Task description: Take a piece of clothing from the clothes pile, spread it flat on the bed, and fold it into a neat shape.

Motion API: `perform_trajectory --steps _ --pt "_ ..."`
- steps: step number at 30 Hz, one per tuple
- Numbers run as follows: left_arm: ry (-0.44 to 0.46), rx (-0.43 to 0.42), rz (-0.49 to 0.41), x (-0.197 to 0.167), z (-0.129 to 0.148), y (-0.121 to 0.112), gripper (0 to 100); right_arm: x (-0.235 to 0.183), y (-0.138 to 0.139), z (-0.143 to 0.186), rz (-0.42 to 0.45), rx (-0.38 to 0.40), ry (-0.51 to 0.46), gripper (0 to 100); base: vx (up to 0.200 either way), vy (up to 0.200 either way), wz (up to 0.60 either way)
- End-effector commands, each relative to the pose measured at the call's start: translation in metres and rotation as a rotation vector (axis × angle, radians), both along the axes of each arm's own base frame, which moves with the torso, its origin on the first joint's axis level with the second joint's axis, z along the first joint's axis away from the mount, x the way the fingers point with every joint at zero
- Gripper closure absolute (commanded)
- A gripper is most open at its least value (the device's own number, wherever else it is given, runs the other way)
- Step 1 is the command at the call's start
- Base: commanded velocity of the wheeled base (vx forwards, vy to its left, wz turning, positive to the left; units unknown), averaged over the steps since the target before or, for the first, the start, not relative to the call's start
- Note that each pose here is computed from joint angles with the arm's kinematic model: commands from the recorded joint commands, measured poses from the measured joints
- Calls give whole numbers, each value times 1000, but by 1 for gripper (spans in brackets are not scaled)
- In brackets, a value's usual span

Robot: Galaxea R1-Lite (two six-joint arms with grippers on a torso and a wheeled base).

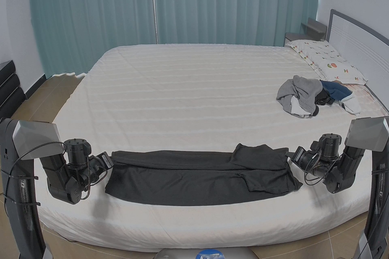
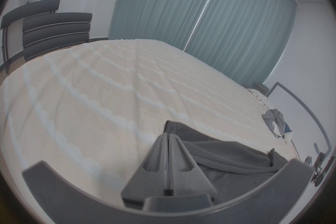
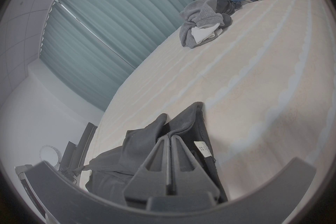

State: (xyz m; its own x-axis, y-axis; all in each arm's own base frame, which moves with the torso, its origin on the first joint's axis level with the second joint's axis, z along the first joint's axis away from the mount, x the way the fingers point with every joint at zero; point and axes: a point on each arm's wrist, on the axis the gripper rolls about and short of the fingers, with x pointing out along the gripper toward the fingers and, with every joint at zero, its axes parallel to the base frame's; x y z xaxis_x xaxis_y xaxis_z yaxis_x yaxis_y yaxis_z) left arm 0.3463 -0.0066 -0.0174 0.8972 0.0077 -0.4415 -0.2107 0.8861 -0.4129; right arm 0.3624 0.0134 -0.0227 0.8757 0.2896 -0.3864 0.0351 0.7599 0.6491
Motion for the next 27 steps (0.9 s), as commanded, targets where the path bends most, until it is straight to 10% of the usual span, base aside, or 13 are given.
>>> perform_trajectory --steps 1,6,7,22,27 --pt "38 15 -7 -5 -9 0 100 0 -1 -7 0 -5 24 100 0 0 0" --pt "44 16 -7 -5 -10 0 100 -1 -3 -10 -1 -15 56 100 0 0 0" --pt "46 16 -7 -5 -10 0 0 -2 -3 -10 2 -20 58 0 0 0 0" --pt "-84 -119 32 18 19 8 0 20 -18 16 -100 111 47 0 0 0 0" --pt "4 -193 66 42 22 7 0 25 -18 10 -109 143 83 0 0 0 0"
